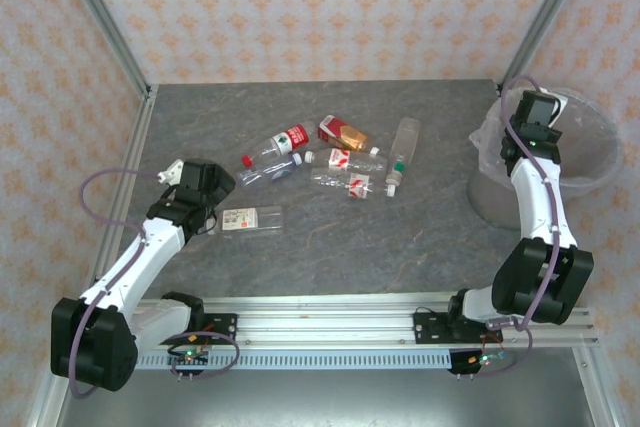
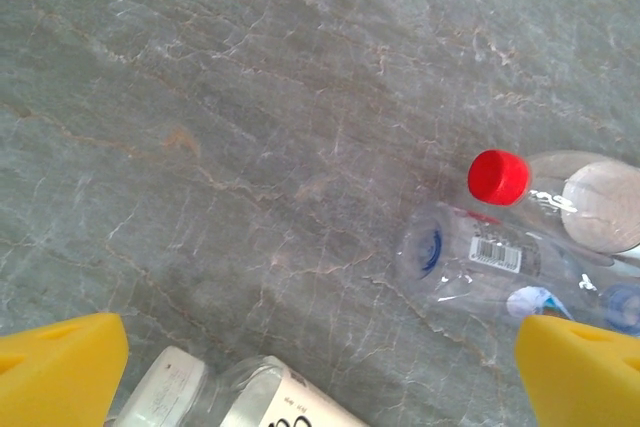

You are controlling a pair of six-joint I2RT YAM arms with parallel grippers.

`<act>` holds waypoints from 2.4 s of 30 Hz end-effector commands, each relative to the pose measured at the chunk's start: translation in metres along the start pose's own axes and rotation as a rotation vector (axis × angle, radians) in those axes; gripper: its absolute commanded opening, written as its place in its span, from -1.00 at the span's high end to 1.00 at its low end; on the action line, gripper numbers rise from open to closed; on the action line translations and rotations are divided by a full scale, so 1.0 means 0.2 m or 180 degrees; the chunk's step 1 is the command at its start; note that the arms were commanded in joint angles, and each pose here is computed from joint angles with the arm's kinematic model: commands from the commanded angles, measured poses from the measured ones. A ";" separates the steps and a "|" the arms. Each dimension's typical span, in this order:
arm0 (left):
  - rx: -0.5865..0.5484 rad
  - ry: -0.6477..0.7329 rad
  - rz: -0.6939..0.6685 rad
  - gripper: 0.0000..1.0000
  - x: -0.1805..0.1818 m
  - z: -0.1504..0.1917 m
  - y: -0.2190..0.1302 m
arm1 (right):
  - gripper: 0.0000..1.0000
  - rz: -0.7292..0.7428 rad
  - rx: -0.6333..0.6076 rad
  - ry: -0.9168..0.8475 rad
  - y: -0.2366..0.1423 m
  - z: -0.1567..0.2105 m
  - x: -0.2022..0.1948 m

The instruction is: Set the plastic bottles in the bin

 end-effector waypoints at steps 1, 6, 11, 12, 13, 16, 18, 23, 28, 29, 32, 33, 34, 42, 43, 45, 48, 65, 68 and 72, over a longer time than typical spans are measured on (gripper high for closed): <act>0.0013 0.0070 -0.0170 -1.00 0.05 0.01 -0.01 | -0.05 0.0026 0.0116 0.0092 0.03 0.05 0.01; 0.0011 0.0037 -0.0220 -1.00 0.06 0.01 0.00 | -0.25 0.0022 0.0303 0.0157 0.04 0.08 0.01; 0.0060 0.0039 -0.0314 -1.00 0.06 0.02 0.01 | -0.41 0.0078 0.0286 0.0234 -0.01 0.07 -0.02; 0.0081 0.0035 -0.0318 -1.00 0.06 0.02 0.01 | -0.46 0.0096 0.0278 0.0261 -0.03 0.07 -0.03; 0.0090 0.0032 -0.0322 -1.00 0.06 0.03 0.01 | -0.52 0.0099 0.0263 0.0281 -0.05 0.06 -0.04; 0.0110 0.0005 -0.0350 -1.00 0.07 0.03 0.02 | -0.67 0.0032 0.0195 0.0318 -0.11 0.04 -0.06; 0.0115 -0.0012 -0.0356 -1.00 0.07 0.04 0.02 | -0.72 -0.0033 0.0120 0.0375 -0.16 0.02 -0.07; 0.0128 -0.0071 -0.0435 -1.00 0.08 0.04 0.02 | -0.84 -0.0418 0.0004 0.0509 -0.27 -0.02 -0.06; 0.0177 -0.0196 -0.0388 -1.00 0.09 0.05 0.02 | -0.98 -0.0868 -0.0140 0.0512 -0.39 -0.05 0.03; 0.0174 -0.0228 -0.0375 -1.00 0.10 0.05 0.02 | -0.98 -0.0925 -0.0227 0.0507 -0.44 -0.06 0.04; 0.0154 -0.0299 -0.0386 -1.00 0.11 0.05 0.01 | -0.98 -0.1018 -0.0345 0.0535 -0.50 -0.06 0.07; 0.0135 -0.0329 -0.0388 -1.00 0.12 0.05 0.01 | -0.98 -0.1050 -0.0373 0.0555 -0.51 -0.07 0.07; 0.0126 -0.0358 -0.0395 -1.00 0.12 0.04 0.01 | -0.99 -0.1080 -0.0396 0.0565 -0.53 -0.07 0.08; 0.0097 -0.0605 -0.0445 -1.00 0.18 0.04 0.01 | -0.99 -0.1893 -0.0945 0.0495 -0.72 -0.08 0.18; 0.0111 -0.0627 -0.0456 -1.00 0.18 0.04 0.01 | -0.99 -0.2063 -0.1025 0.0473 -0.74 -0.08 0.19; 0.0151 -0.0722 -0.0507 -1.00 0.20 0.04 0.02 | -0.98 -0.2469 -0.1168 0.0394 -0.80 -0.07 0.23; 0.0301 -0.0828 -0.0522 -1.00 0.20 0.06 0.03 | -0.98 -0.3015 -0.1324 0.0154 -0.89 -0.05 0.31; 0.0668 -0.2025 -0.0644 -1.00 0.28 0.15 -0.02 | -0.98 -0.3608 -0.1073 -0.0474 -0.97 0.25 0.76; 0.0722 -0.2182 -0.0850 -1.00 0.31 0.17 -0.03 | -0.98 -0.3637 -0.0973 -0.0449 -0.95 0.29 0.84; 0.0913 -0.2201 -0.1020 -1.00 0.30 0.20 -0.01 | -0.98 -0.3552 -0.0859 -0.0413 -0.92 0.33 0.90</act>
Point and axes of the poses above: each hand's point on the last joint's axis, 136 mm out from that joint toward the fingers, its own y axis out along the fingers, its own x axis along the line the jaws close on, z = x × y, the point moved 8 cm from there along -y, back along the fingers, and after that the axes turned 11 degrees about -y, right-handed, at the moved point
